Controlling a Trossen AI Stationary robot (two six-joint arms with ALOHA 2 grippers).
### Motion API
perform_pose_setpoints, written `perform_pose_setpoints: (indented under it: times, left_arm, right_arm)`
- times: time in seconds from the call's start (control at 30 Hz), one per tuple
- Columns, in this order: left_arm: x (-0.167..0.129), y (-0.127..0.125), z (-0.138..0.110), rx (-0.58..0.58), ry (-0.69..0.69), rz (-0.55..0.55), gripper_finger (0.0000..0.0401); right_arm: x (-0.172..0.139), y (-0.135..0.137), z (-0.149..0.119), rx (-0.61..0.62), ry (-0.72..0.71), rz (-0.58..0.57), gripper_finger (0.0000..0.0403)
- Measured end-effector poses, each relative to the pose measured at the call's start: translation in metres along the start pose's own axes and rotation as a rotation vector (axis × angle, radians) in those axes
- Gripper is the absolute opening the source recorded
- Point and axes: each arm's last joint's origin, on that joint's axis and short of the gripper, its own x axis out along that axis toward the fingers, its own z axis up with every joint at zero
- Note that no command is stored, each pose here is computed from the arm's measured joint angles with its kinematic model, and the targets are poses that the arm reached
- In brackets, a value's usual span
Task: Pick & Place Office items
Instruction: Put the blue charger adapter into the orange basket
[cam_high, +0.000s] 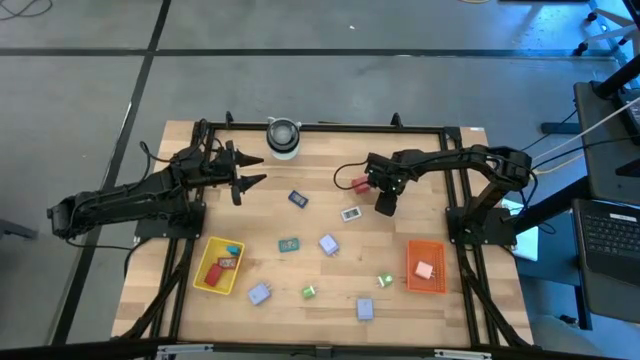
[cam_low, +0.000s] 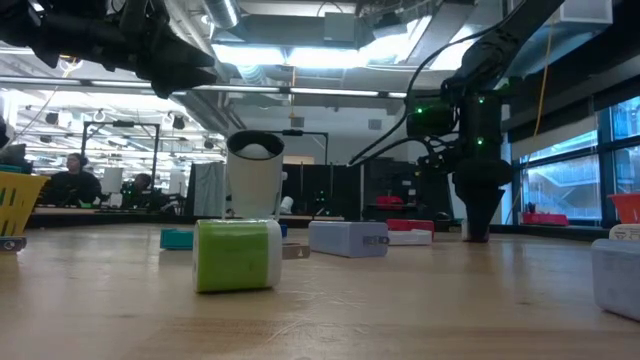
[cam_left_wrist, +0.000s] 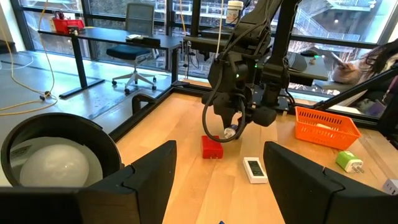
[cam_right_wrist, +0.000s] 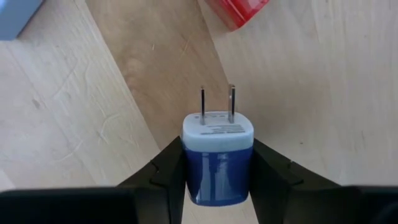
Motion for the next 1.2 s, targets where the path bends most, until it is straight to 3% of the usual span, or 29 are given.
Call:
perform_pose_setpoints:
  times: [0.2, 0.4, 0.53, 0.7, 0.93, 1.1, 1.2]
  left_arm:
    - [0.0, 0.0, 0.0, 0.0, 0.0, 0.0, 0.0237]
    - [0.0, 0.0, 0.0, 0.0, 0.0, -0.009, 0.0237]
    - [-0.001, -0.003, 0.002, 0.005, -0.017, -0.082, 0.0237]
    - [-0.005, -0.005, 0.007, 0.015, -0.061, -0.127, 0.0237]
    - [-0.011, -0.006, 0.01, 0.016, -0.094, -0.13, 0.0237]
    - [-0.011, -0.006, 0.011, 0.016, -0.097, -0.129, 0.0237]
    - [-0.011, -0.006, 0.011, 0.015, -0.098, -0.128, 0.0237]
  right_arm:
    - [-0.01, 0.0, 0.005, 0.003, 0.004, 0.008, 0.0131]
    - [-0.054, -0.005, 0.018, 0.01, -0.123, 0.012, 0.0131]
    - [-0.096, -0.01, 0.013, 0.037, -0.246, 0.005, 0.0131]
    - [-0.15, -0.011, -0.017, 0.117, -0.442, 0.006, 0.0131]
    - [-0.214, 0.0, -0.081, 0.214, -0.762, 0.069, 0.0131]
    - [-0.239, 0.01, -0.127, 0.252, -0.978, 0.078, 0.0131]
    - [-0.236, 0.014, -0.146, 0.265, -1.036, 0.116, 0.0131]
